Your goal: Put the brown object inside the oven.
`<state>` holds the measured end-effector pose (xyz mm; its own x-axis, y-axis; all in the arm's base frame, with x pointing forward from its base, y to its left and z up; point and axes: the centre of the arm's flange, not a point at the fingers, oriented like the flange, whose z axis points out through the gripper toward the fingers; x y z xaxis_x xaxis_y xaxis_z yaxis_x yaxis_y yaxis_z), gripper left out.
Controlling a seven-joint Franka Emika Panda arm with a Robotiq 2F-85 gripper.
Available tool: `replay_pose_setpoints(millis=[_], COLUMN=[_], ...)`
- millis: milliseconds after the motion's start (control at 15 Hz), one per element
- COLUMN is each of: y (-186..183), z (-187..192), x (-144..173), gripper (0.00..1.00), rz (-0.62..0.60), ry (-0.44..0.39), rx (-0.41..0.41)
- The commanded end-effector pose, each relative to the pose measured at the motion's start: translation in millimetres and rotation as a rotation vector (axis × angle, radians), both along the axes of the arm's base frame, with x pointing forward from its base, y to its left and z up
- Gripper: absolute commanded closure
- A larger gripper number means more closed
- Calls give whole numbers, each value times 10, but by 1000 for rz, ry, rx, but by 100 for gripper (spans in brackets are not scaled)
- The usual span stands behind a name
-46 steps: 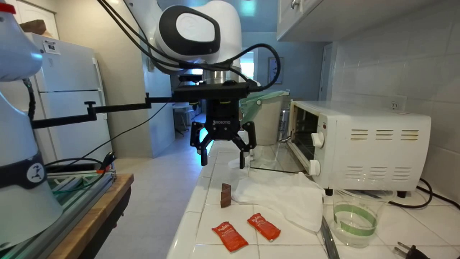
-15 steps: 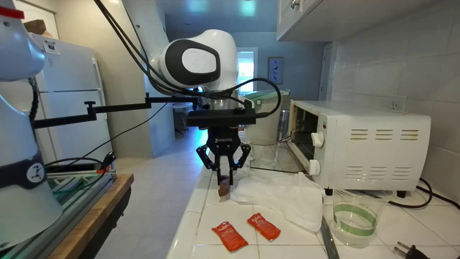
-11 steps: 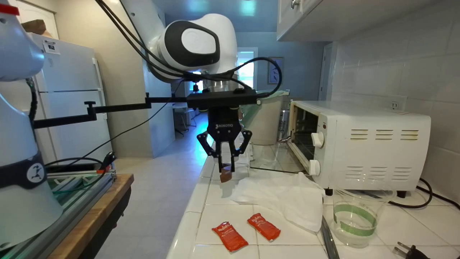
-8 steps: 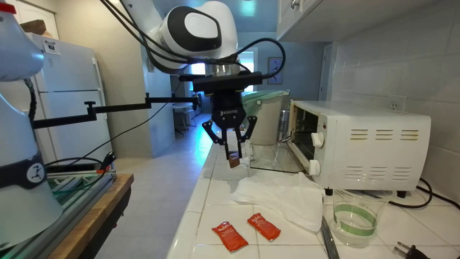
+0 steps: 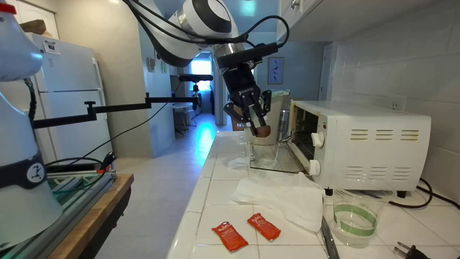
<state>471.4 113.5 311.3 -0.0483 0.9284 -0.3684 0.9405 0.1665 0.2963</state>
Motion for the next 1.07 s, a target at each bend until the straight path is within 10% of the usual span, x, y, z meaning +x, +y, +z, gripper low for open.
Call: replay_pose_setpoints(millis=[0,400,467,800,867,1000], y=[293,584,524,558,558,491], z=[-208,-565,-458,-501,-501,-569], x=[150,227,150,190,190,251], gripper=[93,93,73,73,93,93], rz=[104,279,260,280,281,305], ry=[-29,-76,-47,-59,-59,-112], rx=[-104,-291,-237,-271,-271,-294])
